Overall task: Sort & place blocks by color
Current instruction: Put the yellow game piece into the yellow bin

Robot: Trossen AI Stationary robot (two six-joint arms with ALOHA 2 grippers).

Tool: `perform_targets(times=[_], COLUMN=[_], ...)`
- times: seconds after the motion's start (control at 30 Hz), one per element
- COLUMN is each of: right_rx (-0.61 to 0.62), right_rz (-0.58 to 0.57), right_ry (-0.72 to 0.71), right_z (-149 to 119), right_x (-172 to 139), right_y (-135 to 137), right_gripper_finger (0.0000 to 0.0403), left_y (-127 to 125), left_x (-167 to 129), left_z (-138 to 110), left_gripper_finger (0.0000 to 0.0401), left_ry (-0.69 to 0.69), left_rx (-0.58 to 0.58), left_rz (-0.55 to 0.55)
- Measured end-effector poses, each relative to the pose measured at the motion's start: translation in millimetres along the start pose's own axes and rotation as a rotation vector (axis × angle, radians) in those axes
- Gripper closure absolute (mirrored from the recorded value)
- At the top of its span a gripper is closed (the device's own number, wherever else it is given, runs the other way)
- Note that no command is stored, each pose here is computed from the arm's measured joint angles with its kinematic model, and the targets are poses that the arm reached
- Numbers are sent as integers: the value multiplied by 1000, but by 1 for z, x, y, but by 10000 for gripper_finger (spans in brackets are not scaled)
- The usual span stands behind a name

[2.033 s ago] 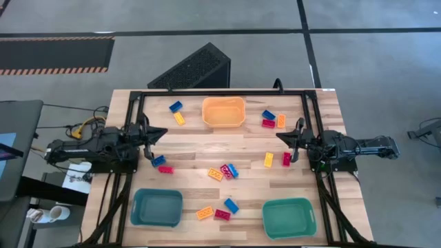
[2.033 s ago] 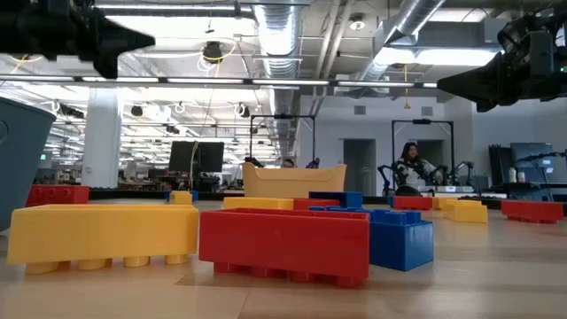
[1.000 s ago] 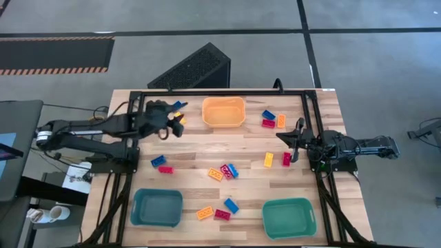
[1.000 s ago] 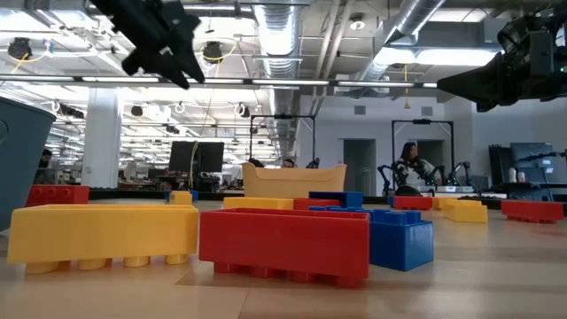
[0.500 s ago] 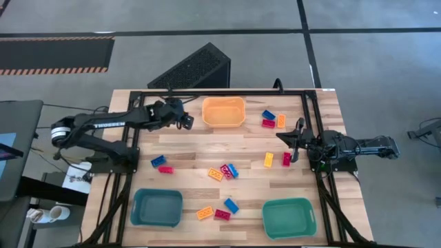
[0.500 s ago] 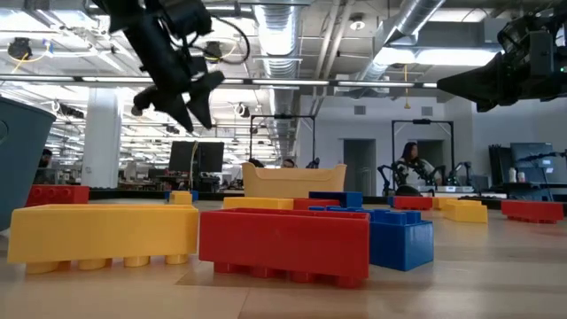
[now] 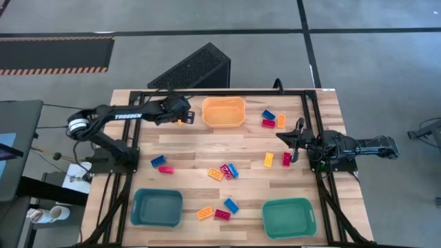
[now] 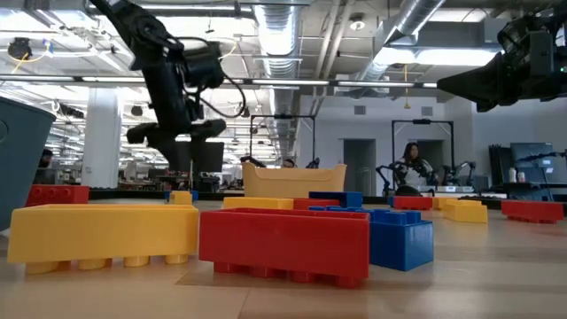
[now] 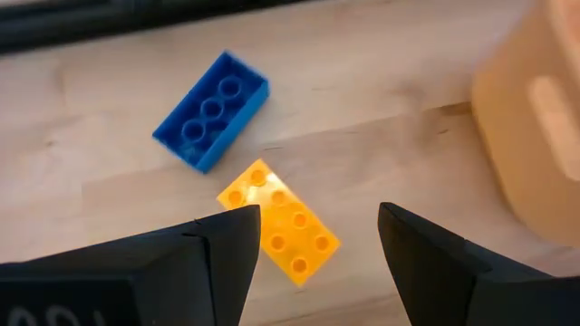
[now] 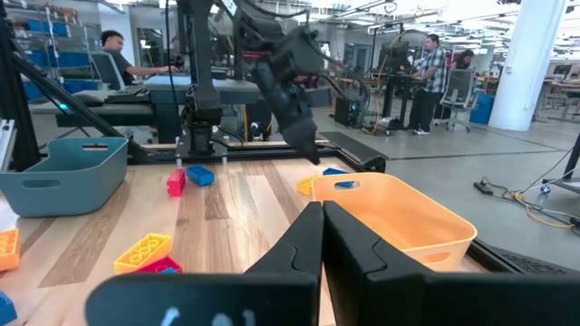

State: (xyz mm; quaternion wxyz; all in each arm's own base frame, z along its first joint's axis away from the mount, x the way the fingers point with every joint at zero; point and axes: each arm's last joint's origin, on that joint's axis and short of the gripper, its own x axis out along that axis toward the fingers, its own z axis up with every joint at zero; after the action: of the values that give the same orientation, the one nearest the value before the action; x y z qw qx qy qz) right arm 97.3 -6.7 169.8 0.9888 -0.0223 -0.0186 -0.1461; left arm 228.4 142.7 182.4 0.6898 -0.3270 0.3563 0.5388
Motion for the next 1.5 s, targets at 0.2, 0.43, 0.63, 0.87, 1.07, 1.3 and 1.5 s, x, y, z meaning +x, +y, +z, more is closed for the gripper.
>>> perform_targets(times=[0.2,0.43,0.63,0.87,1.07,1.3,1.5], right_rx=[0,0,0,0,0,0,0], right_rz=[0,1,0,1,1,0,-1], right_ry=[0,0,0,0,0,0,0], right_z=[0,0,0,0,0,0,0], right_x=[0,0,0,0,0,0,0], right_y=[0,0,0,0,0,0,0], right_gripper_finger=[374,375,376,376,375,374,375], left_y=[2,-4,-6,-10,-4,-3,-6], left_x=[16,19,18,17,17,24,33], left_z=[-2,-6,-9,-9,-12,-17,-18], left_gripper_finger=[190,187,147,99,84,83,83], left_ry=[37,68,55,15,9,-11,-22], left_rx=[-39,-65,-41,-74,-175,-233,-241], left_rz=[46,8,27,16,87,82,86])
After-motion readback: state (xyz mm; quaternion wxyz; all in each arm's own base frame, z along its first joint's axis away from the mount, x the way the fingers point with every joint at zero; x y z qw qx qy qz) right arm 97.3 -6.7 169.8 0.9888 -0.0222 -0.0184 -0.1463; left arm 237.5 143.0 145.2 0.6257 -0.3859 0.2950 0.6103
